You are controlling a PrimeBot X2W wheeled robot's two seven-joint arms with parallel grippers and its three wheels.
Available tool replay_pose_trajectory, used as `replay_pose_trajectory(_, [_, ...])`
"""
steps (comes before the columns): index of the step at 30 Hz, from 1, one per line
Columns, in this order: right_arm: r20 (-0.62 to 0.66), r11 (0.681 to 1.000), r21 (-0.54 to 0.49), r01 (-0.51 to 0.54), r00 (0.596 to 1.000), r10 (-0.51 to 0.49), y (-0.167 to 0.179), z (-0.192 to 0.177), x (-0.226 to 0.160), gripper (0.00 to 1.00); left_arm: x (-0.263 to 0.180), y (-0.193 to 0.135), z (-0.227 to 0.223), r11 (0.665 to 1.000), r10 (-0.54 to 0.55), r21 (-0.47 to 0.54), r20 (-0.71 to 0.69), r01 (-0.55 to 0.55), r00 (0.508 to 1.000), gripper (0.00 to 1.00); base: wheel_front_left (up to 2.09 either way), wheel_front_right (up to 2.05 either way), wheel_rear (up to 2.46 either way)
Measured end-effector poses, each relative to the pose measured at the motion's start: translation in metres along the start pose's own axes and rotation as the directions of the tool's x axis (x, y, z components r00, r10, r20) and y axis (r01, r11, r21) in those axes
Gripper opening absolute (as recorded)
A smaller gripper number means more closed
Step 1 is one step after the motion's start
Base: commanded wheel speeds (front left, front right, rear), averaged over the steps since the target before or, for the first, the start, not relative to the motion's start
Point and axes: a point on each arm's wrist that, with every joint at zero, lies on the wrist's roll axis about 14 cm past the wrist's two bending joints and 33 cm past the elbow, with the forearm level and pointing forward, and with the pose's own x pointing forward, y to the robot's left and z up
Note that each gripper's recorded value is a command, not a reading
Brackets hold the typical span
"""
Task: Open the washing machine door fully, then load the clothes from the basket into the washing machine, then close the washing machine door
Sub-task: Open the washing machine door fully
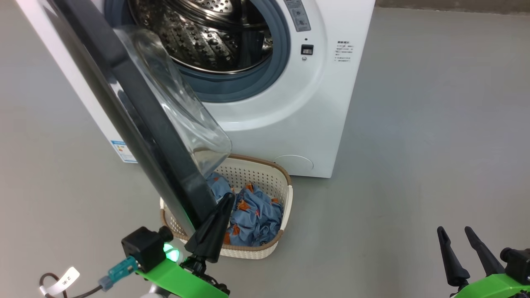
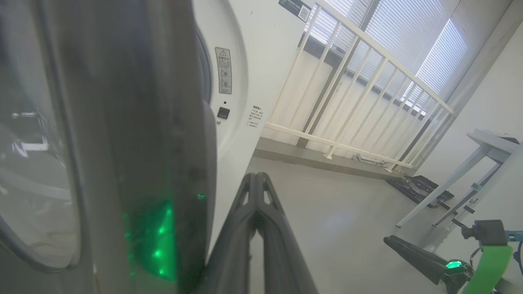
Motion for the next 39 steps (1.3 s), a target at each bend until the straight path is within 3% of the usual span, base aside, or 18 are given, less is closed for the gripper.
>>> replay_pose_trajectory(26, [-0.006, 0.984, -0.023, -0.178, 0.984, 0.178, 0.058, 0.001, 0.036, 1.00, -0.052, 0.049, 0.015, 0.980, 0.183, 0.068, 0.025, -0.185, 0.983, 0.00, 0.00, 0.00, 0.00])
replay_pose_trajectory(39, [-0.017, 0.969, -0.029, -0.247, 0.969, 0.246, 0.083, -0.001, 0.048, 1.00, -0.102, 0.098, 0.040, 0.904, 0.400, 0.117, 0.101, -0.411, 0.911, 0.00, 0.00, 0.00, 0.00])
